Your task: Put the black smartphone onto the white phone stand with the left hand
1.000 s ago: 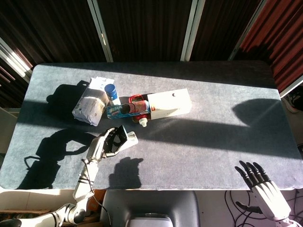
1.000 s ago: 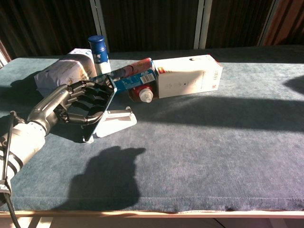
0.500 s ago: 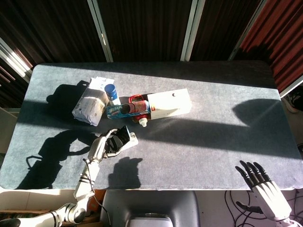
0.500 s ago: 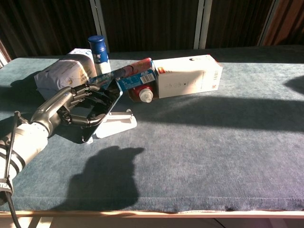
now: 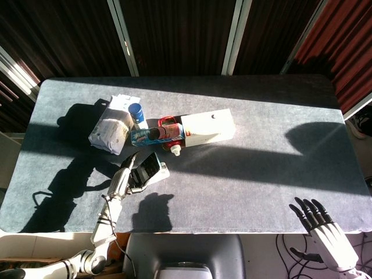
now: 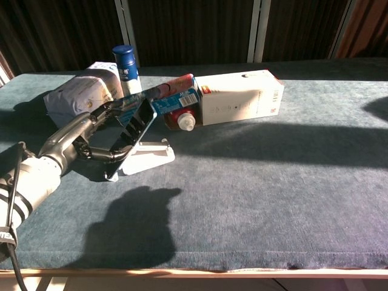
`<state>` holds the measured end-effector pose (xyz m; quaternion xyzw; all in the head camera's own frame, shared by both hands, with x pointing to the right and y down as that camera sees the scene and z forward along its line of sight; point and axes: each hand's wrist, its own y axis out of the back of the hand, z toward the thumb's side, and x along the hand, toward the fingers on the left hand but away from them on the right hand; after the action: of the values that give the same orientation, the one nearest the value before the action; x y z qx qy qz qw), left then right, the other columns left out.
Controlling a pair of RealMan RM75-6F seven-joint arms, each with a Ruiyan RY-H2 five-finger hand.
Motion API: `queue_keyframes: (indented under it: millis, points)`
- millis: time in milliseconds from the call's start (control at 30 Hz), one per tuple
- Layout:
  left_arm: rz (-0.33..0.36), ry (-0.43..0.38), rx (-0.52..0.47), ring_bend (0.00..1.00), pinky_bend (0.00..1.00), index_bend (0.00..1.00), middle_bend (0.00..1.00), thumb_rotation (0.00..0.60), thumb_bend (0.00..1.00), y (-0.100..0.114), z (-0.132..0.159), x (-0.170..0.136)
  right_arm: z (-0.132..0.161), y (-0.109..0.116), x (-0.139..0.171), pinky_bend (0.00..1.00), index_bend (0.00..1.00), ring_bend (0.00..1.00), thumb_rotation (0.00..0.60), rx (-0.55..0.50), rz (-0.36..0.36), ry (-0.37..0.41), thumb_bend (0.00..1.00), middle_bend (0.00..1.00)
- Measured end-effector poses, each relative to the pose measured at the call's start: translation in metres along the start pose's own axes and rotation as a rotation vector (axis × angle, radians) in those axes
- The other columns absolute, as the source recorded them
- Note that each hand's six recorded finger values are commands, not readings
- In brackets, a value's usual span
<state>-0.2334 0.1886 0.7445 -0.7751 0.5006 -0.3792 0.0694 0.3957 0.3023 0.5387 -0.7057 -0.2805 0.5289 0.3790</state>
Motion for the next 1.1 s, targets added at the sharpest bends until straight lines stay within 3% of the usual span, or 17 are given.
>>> queue_keyframes:
  millis: [367,467,667,767,900,1100]
  points:
    - [0.003,-0.058,0.032,0.00,0.00,0.00,0.00,0.600,0.31,0.026,0.008,-0.014,0.001,-0.001,0.000,0.00,0.00,0.00,0.600,0.004,0.001,0.001,0.25,0.00]
    - [0.012,-0.074,0.052,0.00,0.00,0.00,0.00,0.600,0.31,0.047,0.007,-0.025,0.001,-0.001,0.000,0.00,0.00,0.00,0.600,0.004,-0.001,0.000,0.25,0.00]
    - [0.055,-0.086,0.125,0.00,0.00,0.00,0.00,0.600,0.34,0.111,-0.002,-0.067,0.002,-0.003,-0.001,0.00,0.00,0.00,0.600,0.013,0.008,0.000,0.25,0.00]
    - [0.043,-0.033,0.237,0.00,0.01,0.00,0.00,0.600,0.36,0.144,-0.020,-0.098,0.003,-0.005,-0.002,0.00,0.00,0.00,0.600,0.018,0.009,-0.002,0.25,0.00]
    - [0.040,0.083,0.469,0.00,0.00,0.00,0.00,0.600,0.37,0.183,-0.043,-0.138,0.003,-0.006,-0.003,0.00,0.00,0.00,0.600,0.026,0.008,-0.007,0.25,0.00]
    - [0.109,0.159,0.729,0.00,0.00,0.00,0.00,0.600,0.37,0.202,-0.044,-0.173,0.006,-0.007,-0.003,0.00,0.00,0.00,0.600,0.033,0.009,-0.003,0.25,0.00]
